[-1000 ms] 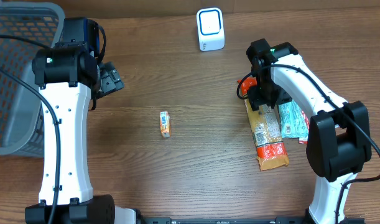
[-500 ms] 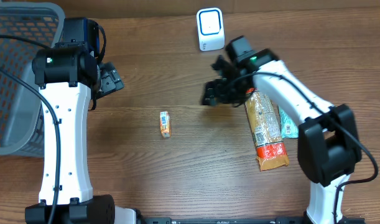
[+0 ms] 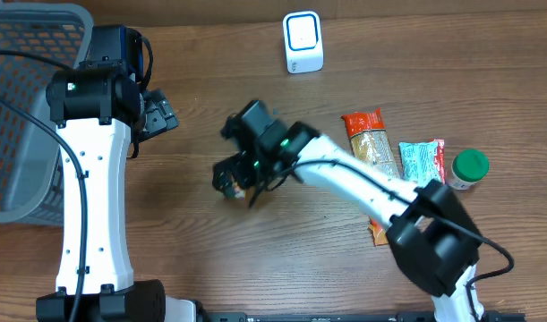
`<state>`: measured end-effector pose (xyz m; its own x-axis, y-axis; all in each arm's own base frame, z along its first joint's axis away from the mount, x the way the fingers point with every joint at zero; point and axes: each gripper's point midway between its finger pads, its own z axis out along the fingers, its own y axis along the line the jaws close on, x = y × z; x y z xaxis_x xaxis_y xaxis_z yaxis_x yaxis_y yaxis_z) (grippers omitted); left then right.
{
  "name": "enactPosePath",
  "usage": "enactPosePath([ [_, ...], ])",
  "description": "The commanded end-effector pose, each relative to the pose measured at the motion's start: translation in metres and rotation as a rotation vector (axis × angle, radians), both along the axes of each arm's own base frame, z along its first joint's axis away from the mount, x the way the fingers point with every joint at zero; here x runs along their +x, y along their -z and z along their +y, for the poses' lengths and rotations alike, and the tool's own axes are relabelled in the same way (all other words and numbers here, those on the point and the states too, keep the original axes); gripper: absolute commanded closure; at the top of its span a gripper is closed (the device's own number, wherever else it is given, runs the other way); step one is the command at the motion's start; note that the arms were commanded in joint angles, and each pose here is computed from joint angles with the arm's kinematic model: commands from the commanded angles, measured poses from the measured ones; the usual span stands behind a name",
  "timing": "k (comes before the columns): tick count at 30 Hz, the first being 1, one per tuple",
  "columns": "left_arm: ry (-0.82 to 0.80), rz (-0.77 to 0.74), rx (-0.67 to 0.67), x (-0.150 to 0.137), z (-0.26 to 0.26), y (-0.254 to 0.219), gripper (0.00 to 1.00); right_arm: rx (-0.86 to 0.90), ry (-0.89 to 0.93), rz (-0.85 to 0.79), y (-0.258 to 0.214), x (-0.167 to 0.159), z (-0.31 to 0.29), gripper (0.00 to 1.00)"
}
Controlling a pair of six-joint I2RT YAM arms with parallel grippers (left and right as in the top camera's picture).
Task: Scan the item barcode
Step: 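Move the spaghetti package right and set it down beside the green bag, then move the right gripper over the orange Kleenex tissue pack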
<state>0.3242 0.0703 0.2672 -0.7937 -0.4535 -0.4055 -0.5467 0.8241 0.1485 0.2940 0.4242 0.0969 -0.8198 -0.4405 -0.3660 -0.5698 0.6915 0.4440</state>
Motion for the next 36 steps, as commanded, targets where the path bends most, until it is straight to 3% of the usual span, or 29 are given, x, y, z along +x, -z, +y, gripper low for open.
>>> enactPosePath([
  [1, 0.010, 0.009, 0.016, 0.001, 0.003, 0.000, 0.00, -0.145, 0.121, -0.169, 0.015, 0.020, -0.008, 0.00],
  [4, 0.010, 0.009, 0.016, 0.001, 0.003, 0.000, 0.01, -0.145, 0.128, -0.222, 0.012, 0.017, 0.003, 0.04],
  [9, 0.010, 0.009, 0.016, 0.001, 0.003, 0.000, 0.00, -0.177, 0.253, -0.286, 0.012, 0.023, 0.002, 0.01],
  [21, 0.010, 0.009, 0.016, 0.001, 0.003, 0.000, 0.00, -0.262, 0.334, -0.256, 0.054, 0.029, -0.012, 0.00],
  [27, 0.010, 0.009, 0.016, 0.001, 0.003, 0.000, 0.00, -0.424, 0.450, -0.336, 0.045, 0.057, -0.068, 0.00],
  [36, 0.010, 0.009, 0.016, 0.001, 0.003, 0.000, 0.00, -0.475, 0.581, -0.292, 0.013, 0.074, -0.124, 0.00],
])
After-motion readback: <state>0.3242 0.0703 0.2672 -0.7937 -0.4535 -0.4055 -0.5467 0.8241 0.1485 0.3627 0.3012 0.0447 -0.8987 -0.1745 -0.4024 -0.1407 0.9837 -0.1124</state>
